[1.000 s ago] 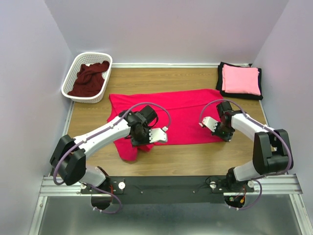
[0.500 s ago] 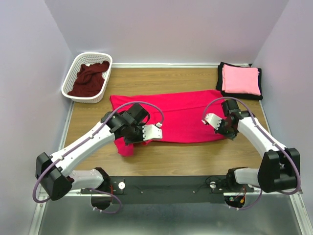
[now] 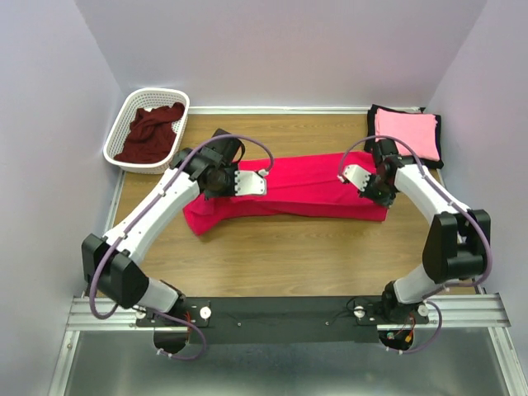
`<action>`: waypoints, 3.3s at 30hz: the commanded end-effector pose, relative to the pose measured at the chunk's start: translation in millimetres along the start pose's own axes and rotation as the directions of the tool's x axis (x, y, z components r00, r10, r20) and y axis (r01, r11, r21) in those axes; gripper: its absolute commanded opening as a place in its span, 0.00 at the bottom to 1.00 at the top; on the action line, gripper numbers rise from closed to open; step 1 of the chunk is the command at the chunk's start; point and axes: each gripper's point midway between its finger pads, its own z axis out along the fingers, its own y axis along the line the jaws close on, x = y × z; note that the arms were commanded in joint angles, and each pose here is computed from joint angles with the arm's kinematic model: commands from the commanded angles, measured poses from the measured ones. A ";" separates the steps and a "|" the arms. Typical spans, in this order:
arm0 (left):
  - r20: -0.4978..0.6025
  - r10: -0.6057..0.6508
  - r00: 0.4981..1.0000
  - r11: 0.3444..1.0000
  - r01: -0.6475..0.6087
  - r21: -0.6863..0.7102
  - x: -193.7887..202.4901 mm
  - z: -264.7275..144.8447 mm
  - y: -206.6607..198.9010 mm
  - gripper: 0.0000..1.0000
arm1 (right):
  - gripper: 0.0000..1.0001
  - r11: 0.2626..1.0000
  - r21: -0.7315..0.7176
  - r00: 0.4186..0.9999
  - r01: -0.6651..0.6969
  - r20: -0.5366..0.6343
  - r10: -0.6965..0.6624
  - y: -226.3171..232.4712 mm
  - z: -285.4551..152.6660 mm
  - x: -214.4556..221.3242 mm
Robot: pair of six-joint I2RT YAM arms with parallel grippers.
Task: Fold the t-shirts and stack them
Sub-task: Fold the tshirt
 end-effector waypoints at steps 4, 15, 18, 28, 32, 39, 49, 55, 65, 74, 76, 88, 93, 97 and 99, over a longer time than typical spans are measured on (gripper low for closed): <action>-0.059 0.158 0.986 0.986 -0.160 -0.041 10.2 5.7 59.6 0.00 | 0.00 1.000 -0.019 1.000 0.012 0.010 -0.011 -36.9 12.6 -15.6; -0.067 0.212 0.975 0.977 -0.211 0.018 10.0 45.5 94.7 0.00 | 0.01 0.999 0.021 0.999 0.043 0.002 -0.043 -98.1 36.7 -41.3; -0.075 0.209 0.975 0.978 -0.207 0.027 14.0 53.0 97.5 0.00 | 0.00 0.998 0.030 0.999 0.055 -0.001 -0.055 -111.3 43.9 -47.8; -0.087 0.199 0.976 0.980 -0.196 0.037 26.0 70.9 108.1 0.01 | 0.01 0.997 0.030 0.998 0.064 -0.020 -0.064 -130.4 67.9 -56.3; -0.081 0.198 0.977 0.980 -0.194 0.046 25.0 79.8 110.6 0.03 | 0.01 0.998 0.036 0.999 0.050 -0.013 -0.050 -135.2 73.1 -60.2; -0.054 0.137 0.989 0.990 -0.138 -0.016 23.1 87.6 135.7 0.37 | 0.42 0.998 0.066 1.000 0.001 -0.005 0.000 -144.2 69.5 -64.4; 0.214 -0.404 0.890 0.912 0.409 0.022 54.1 46.5 164.6 0.58 | 0.58 0.964 0.015 0.959 -0.266 0.100 0.264 -112.7 28.8 -63.9; 0.187 -0.699 0.691 0.712 0.646 0.275 72.6 64.3 71.7 0.58 | 0.58 0.879 -0.218 0.892 -0.425 0.066 0.447 -55.9 35.8 -59.1; 0.187 -0.751 0.633 0.655 0.681 0.326 57.6 88.8 52.2 0.58 | 0.49 0.788 -0.422 0.818 -0.448 0.162 0.552 -48.3 13.5 -114.0; 0.124 -0.701 0.703 0.692 0.625 0.361 35.4 123.1 40.2 0.58 | 0.47 0.782 -0.443 0.835 -0.438 0.122 0.536 -32.8 27.9 -111.1; 0.116 -0.693 0.711 0.696 0.618 0.366 34.3 129.8 39.9 0.58 | 0.47 0.787 -0.436 0.839 -0.437 0.118 0.531 -31.9 29.4 -108.7; 0.054 -0.659 0.751 0.725 0.614 0.314 42.2 155.0 52.9 0.18 | 0.46 0.802 -0.417 0.855 -0.428 0.102 0.509 -30.7 39.4 -101.6; 0.045 -0.644 0.764 0.740 0.606 0.291 44.9 150.8 64.7 0.00 | 0.46 0.802 -0.416 0.856 -0.428 0.098 0.507 -30.8 42.9 -101.2; 0.036 -0.642 0.766 0.733 0.600 0.321 41.4 143.5 61.3 0.27 | 0.46 0.803 -0.417 0.858 -0.426 0.095 0.505 -29.1 44.2 -99.9; 0.039 -0.640 0.767 0.727 0.589 0.353 38.0 140.1 54.0 0.35 | 0.46 0.805 -0.414 0.859 -0.426 0.094 0.503 -29.1 44.2 -98.5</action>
